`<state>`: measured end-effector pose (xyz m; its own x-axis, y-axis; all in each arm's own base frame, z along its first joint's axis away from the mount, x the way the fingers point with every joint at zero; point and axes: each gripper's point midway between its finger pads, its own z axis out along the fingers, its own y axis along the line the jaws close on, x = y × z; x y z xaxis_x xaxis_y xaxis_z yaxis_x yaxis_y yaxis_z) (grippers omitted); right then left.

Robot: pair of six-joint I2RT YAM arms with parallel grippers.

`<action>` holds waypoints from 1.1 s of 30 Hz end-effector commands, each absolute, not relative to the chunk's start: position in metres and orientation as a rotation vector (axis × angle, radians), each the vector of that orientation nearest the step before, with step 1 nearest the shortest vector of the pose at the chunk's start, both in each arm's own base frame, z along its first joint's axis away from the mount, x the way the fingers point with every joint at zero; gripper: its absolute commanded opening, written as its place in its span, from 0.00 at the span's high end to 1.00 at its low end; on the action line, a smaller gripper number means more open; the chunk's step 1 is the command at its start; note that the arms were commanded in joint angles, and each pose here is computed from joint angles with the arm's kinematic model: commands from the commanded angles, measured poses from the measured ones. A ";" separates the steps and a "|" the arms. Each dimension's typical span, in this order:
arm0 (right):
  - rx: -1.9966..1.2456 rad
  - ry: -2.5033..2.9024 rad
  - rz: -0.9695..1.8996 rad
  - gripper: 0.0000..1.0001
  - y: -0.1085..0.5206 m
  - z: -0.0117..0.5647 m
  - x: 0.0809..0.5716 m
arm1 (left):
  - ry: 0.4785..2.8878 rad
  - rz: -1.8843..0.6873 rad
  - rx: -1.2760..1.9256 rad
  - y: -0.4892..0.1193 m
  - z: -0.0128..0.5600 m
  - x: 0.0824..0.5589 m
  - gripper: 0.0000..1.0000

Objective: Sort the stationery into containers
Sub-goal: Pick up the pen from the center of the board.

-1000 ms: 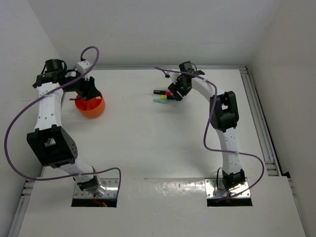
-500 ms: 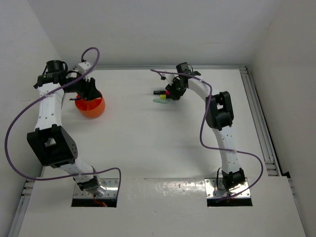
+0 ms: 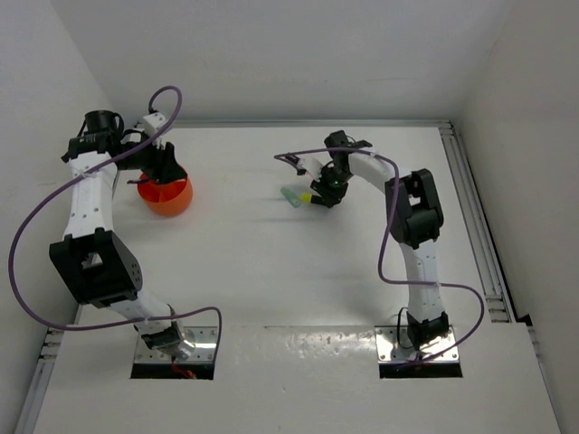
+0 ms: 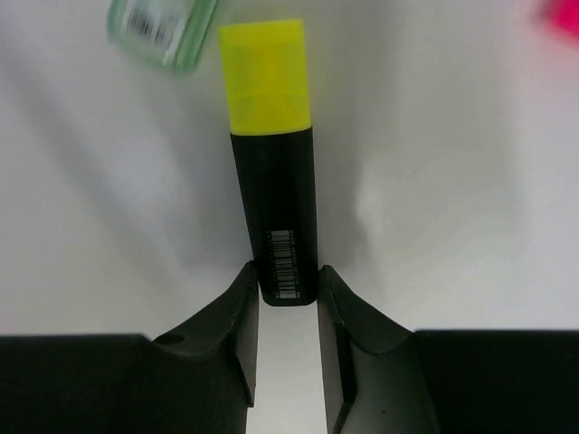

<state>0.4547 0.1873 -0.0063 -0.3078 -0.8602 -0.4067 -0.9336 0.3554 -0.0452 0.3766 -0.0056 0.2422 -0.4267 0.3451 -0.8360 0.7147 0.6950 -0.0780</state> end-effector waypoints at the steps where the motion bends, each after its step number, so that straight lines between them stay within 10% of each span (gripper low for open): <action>1: -1.673 2.198 0.330 0.93 0.187 0.038 0.418 | 1.939 -0.547 0.852 -0.014 0.266 0.368 0.45; 14: -0.954 2.078 0.870 1.00 0.269 0.198 0.355 | 1.788 -1.044 0.422 -0.099 0.271 0.310 0.42; 33: -0.932 2.081 1.023 1.00 0.354 0.234 0.313 | 1.883 -1.303 -0.016 -0.184 0.268 0.337 0.32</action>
<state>0.3065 0.3448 0.2022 -0.6016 -0.3591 -0.7135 -0.7786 0.4630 0.4235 0.3281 -0.1796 0.2527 -0.6860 -0.3801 -0.6204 0.4264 0.4808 -0.7661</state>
